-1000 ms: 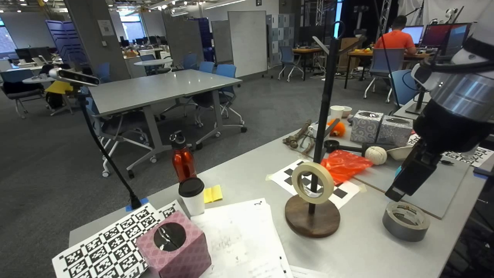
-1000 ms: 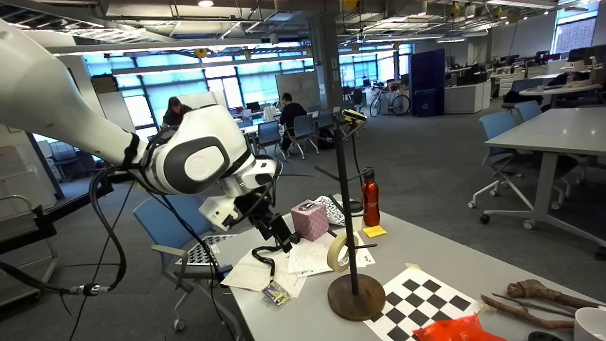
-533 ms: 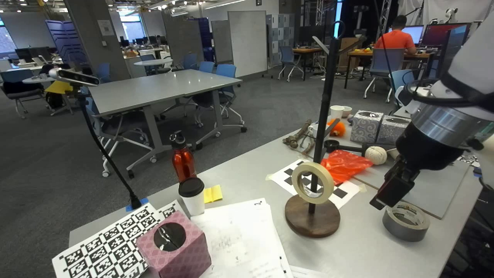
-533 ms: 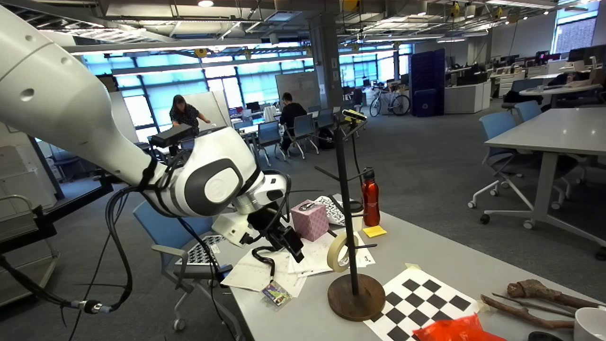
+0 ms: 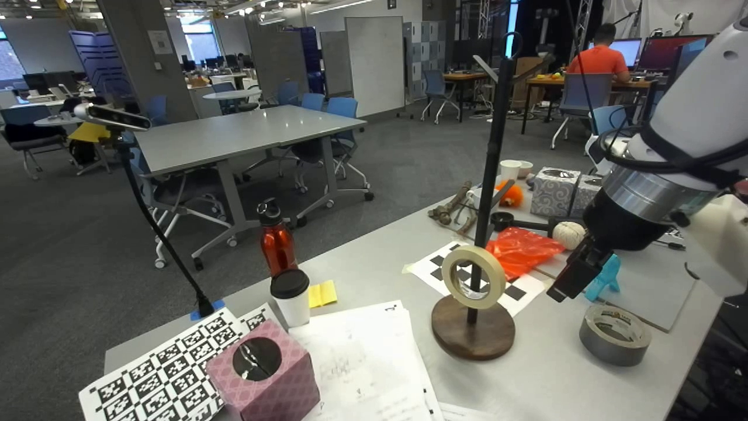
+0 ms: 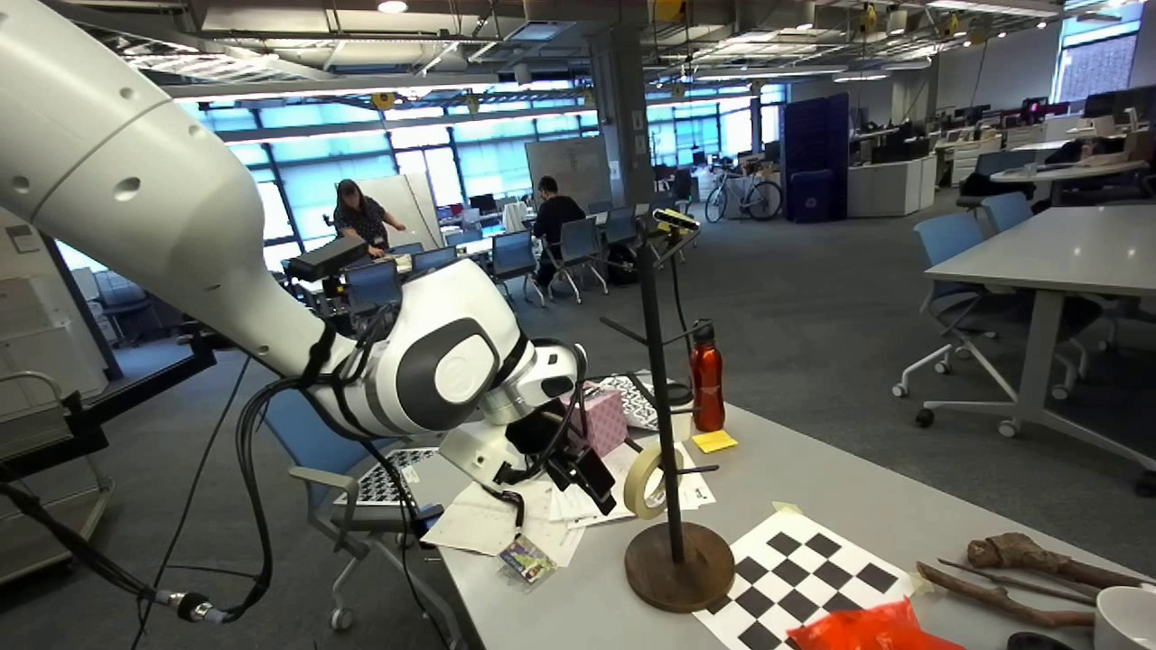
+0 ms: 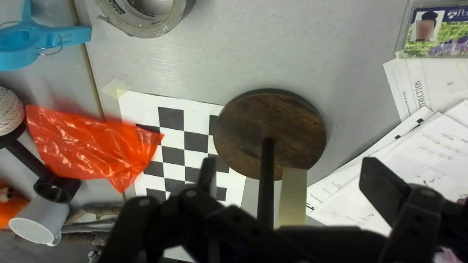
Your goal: Put the masking tape on the table
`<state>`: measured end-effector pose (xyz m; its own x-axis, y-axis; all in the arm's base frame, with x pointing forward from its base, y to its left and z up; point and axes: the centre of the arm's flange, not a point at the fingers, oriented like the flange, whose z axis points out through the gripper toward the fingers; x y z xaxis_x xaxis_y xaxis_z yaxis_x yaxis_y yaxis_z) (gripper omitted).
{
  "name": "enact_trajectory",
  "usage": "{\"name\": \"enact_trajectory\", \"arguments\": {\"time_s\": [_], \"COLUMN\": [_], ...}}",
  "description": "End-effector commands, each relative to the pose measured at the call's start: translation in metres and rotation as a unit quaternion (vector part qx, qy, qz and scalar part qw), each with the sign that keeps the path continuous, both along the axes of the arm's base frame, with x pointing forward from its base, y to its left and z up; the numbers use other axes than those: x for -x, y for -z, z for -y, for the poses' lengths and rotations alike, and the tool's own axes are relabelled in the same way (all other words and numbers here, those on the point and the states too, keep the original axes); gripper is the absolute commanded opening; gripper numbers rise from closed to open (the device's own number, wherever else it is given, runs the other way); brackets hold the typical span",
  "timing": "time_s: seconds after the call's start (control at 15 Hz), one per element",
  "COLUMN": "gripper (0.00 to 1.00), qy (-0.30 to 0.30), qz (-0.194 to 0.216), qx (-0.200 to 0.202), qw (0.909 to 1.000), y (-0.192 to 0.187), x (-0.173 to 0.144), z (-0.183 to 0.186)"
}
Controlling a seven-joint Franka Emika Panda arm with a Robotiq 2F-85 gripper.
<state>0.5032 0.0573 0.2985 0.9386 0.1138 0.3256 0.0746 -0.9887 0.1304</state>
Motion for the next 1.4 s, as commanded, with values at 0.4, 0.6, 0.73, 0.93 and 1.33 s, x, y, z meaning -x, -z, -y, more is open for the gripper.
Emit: {"name": "enact_trajectory", "arguments": {"time_s": [0.4, 0.6, 0.73, 0.93, 1.33], "gripper": [1.0, 1.0, 1.0, 1.0, 1.0], "qy": [-0.002, -0.003, -0.003, 0.004, 0.013], "qz": [0.005, 0.015, 0.02, 0.024, 0.044], "qx": [-0.011, -0.02, -0.026, -0.037, -0.059], "qw": [0.9999, 0.9997, 0.9995, 0.999, 0.9972], "y": [0.011, 0.02, 0.026, 0.036, 0.049], "x": [-0.006, -0.015, -0.02, -0.031, -0.054], "z": [-0.005, -0.007, -0.008, -0.006, 0.002]}}
